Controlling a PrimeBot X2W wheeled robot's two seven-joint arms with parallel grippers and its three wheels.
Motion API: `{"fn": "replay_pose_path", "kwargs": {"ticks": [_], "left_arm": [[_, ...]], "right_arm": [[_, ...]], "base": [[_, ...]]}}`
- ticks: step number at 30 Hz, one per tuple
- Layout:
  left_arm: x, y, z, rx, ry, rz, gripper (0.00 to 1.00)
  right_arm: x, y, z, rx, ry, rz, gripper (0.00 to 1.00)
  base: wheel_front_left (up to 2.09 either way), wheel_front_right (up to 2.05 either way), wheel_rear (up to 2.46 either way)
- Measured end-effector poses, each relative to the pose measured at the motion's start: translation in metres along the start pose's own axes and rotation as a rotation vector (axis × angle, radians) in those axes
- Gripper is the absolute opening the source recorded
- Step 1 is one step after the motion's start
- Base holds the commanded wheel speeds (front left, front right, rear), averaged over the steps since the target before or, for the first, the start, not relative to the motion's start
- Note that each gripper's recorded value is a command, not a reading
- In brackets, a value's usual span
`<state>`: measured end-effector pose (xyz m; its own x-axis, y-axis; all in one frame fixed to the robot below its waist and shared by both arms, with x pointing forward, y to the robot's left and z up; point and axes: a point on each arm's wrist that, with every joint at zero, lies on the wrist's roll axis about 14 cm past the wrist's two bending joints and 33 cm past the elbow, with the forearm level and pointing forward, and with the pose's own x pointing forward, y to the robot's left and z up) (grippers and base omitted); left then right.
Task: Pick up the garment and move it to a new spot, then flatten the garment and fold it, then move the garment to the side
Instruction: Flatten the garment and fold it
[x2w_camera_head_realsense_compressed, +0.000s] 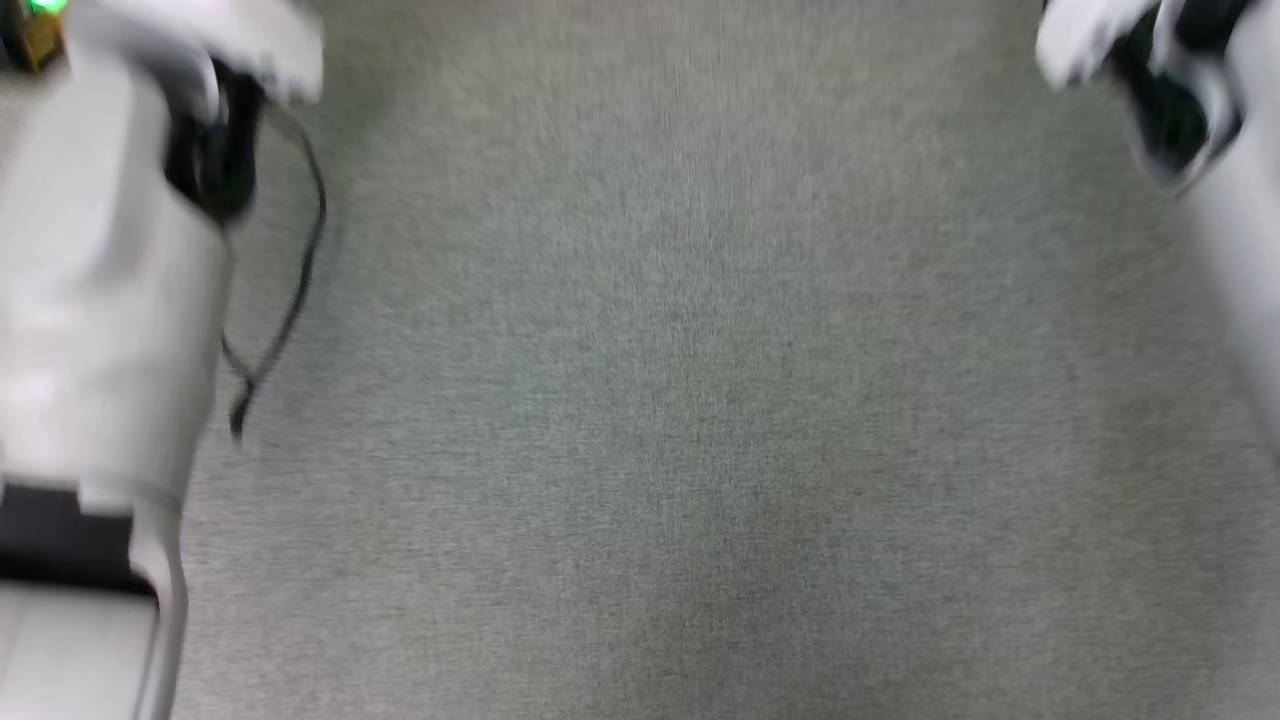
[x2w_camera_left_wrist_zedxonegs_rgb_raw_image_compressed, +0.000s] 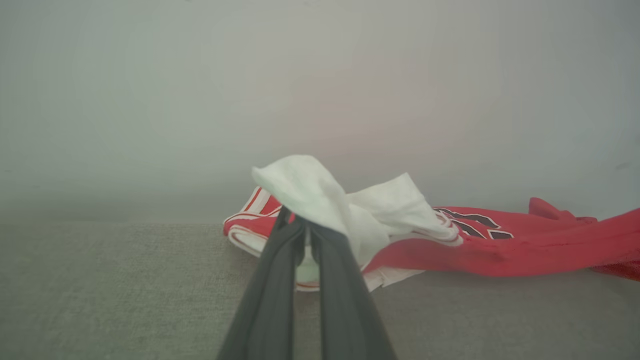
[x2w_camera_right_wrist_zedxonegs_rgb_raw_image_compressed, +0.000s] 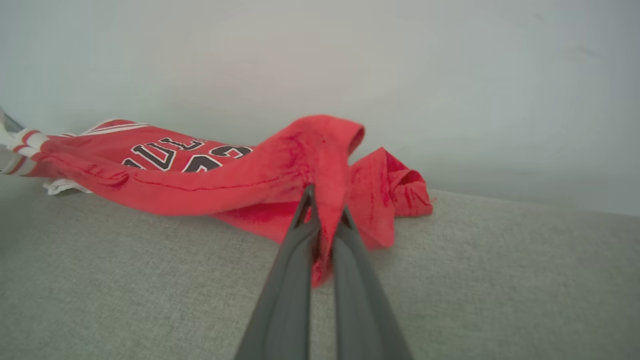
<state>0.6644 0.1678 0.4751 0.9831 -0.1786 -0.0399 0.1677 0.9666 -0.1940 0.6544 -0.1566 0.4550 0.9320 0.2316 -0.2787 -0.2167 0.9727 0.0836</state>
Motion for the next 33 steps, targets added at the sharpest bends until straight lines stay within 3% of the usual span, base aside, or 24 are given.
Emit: {"fn": "replay_pose_path", "kwargs": {"ticks": [5, 16, 25, 33], "left_arm": [[-0.053, 0.016, -0.005, -0.049, 0.021, 0.039, 0.0], [-0.177, 0.032, -0.005, -0.026, 0.032, 0.105, 0.0], [-0.277, 0.006, -0.014, -0.104, 0.101, 0.171, 0.0], [-0.328, -0.009, 0.005, -0.128, 0.116, 0.212, 0.0]], "right_arm": [[-0.042, 0.016, -0.02, 0.018, 0.026, 0.043, 0.0], [-0.142, 0.022, -0.04, 0.03, 0.022, 0.078, 0.0], [-0.221, 0.029, -0.065, 0.058, 0.043, 0.08, 0.0], [-0.27, 0.036, -0.075, 0.076, 0.069, 0.048, 0.0]], "base": [[0.0, 0.0, 0.0], [0.0, 0.0, 0.0], [0.0, 0.0, 0.0], [0.0, 0.0, 0.0]]}}
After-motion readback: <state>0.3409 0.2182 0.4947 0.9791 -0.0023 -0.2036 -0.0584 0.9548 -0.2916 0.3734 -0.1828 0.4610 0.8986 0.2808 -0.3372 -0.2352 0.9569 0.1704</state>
